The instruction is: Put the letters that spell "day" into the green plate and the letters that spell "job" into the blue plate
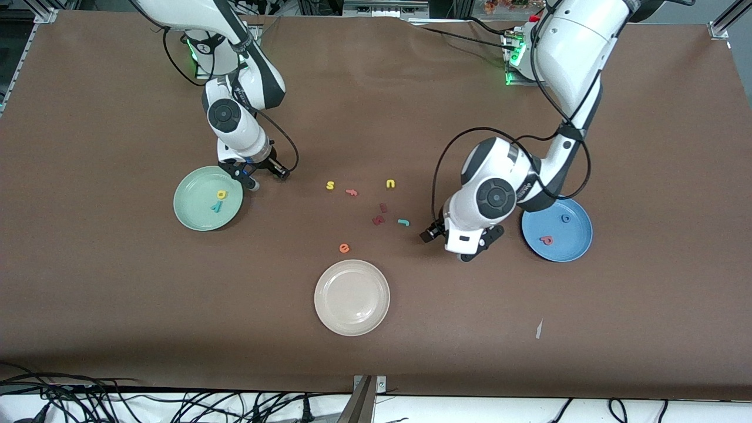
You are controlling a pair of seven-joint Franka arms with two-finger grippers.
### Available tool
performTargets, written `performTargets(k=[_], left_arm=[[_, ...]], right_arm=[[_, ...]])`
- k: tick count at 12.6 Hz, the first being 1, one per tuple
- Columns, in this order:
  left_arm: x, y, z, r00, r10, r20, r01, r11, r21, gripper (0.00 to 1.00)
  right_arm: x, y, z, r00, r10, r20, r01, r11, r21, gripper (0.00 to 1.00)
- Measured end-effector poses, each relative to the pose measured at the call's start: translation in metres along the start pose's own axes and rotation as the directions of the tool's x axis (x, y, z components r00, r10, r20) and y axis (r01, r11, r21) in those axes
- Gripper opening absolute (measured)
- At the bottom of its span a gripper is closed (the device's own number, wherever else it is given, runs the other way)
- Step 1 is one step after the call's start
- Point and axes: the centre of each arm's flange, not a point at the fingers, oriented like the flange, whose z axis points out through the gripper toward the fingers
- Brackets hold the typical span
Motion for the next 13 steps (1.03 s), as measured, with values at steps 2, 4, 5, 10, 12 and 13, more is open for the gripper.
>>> performTargets(k=[2, 4, 5, 10, 12, 13], left_arm=[[-0.018, 0.009, 0.005, 0.994, -0.108, -0.006, 0.108, 0.994, -0.018, 1.0], [-0.038, 0.019, 0.013, 0.979, -0.203, -0.01, 0.202, 0.978, -0.051, 1.0], [-0.046, 0.023, 0.019, 0.972, -0.236, -0.012, 0.235, 0.97, -0.065, 1.0], [-0.065, 0.03, 0.064, 0.931, -0.343, -0.123, 0.338, 0.939, -0.058, 1.0], [-0.064, 0.034, 0.073, 0.92, -0.373, -0.123, 0.368, 0.928, -0.061, 0.96], [-0.064, 0.035, 0.076, 0.915, -0.385, -0.122, 0.38, 0.923, -0.061, 0.96]], right_arm=[[0.0, 0.0, 0.001, 1.0, 0.0, 0.0, 0.0, 1.0, -0.001, 0.46], [0.001, -0.001, -0.001, 1.0, -0.004, -0.003, 0.004, 1.0, 0.004, 0.37], [0.001, -0.001, -0.003, 1.0, -0.012, -0.005, 0.012, 1.0, 0.008, 0.37], [0.054, 0.024, -0.041, 0.987, -0.16, 0.037, 0.161, 0.986, -0.044, 0.37], [0.099, 0.05, -0.064, 0.97, -0.233, 0.071, 0.237, 0.97, -0.057, 0.37], [0.116, 0.057, -0.073, 0.964, -0.253, 0.084, 0.258, 0.964, -0.058, 0.37]])
